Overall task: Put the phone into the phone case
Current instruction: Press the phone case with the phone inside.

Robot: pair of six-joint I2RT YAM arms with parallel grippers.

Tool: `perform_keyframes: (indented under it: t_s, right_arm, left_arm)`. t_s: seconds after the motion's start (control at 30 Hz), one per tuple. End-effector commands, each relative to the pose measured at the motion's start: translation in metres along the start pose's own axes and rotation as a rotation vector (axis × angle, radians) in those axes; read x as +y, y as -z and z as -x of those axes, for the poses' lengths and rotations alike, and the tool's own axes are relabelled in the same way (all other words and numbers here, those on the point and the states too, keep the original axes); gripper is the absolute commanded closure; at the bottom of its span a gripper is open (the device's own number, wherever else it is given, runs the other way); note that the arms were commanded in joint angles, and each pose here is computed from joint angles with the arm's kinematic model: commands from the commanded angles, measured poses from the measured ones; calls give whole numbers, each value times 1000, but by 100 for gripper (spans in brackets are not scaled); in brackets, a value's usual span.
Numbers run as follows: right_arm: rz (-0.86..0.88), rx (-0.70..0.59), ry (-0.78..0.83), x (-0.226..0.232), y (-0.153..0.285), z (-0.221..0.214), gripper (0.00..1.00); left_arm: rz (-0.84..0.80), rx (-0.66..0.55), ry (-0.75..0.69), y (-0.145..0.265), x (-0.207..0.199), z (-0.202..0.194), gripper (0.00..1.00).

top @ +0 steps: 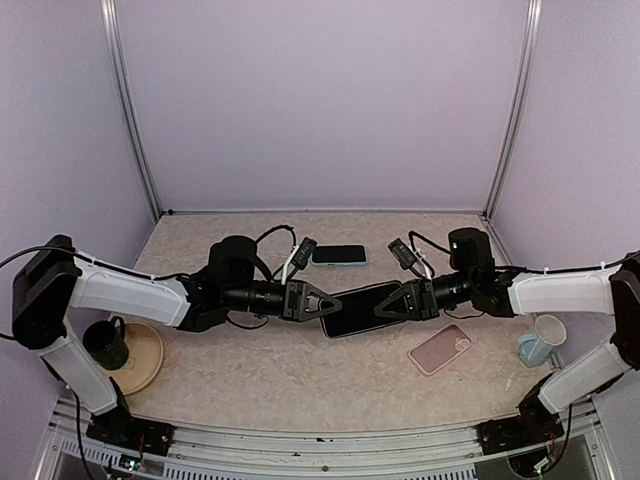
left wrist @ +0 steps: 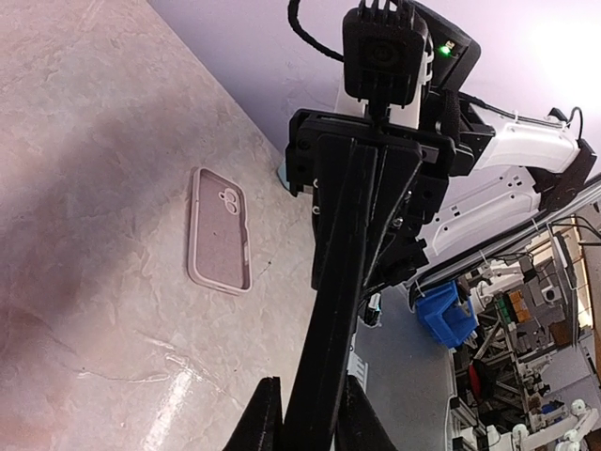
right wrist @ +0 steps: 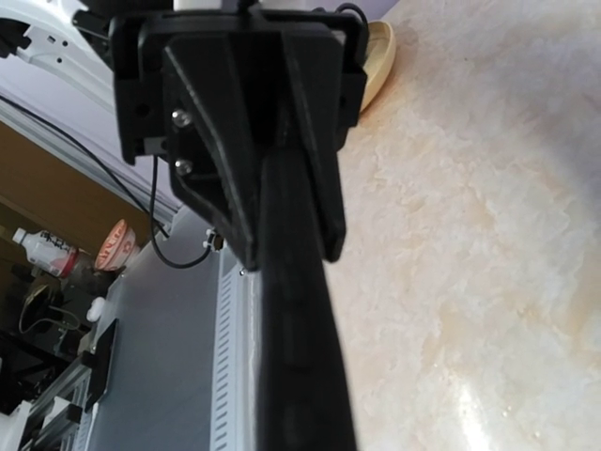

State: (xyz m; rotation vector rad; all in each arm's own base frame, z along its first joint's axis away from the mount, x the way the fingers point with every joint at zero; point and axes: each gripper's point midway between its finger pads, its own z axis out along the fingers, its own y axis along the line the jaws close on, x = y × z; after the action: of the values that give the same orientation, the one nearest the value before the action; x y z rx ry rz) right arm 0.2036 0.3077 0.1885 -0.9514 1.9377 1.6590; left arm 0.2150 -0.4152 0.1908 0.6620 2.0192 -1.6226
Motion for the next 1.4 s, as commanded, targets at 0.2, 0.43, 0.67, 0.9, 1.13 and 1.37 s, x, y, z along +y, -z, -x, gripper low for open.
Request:
perform_keyframes:
  t_s: [0.2,0.43,0.67,0.9,1.13,1.37]
  right_arm:
    - [-92,-33,31,-8,2,10,97]
    - [-92,-46,41,-6,4,14,97]
    - [-52,-68,59,5,10,20,97]
    - [32,-57,76,22,12,19,96]
    - [41,-71,95,27,14,22,96]
    - [55,-87,109,31,14,29,96]
  left_arm:
    - [91,-50,15,6,10,14,63]
    - [66,-54,23,10,7,15,45]
    - [47,-67,37,17,9,14,29]
    - [-25,-68,35,17,-3,15,23]
    - [-109,-57,36,17,-16,12,24]
    - [-145,-27,21,11,-25,2,29]
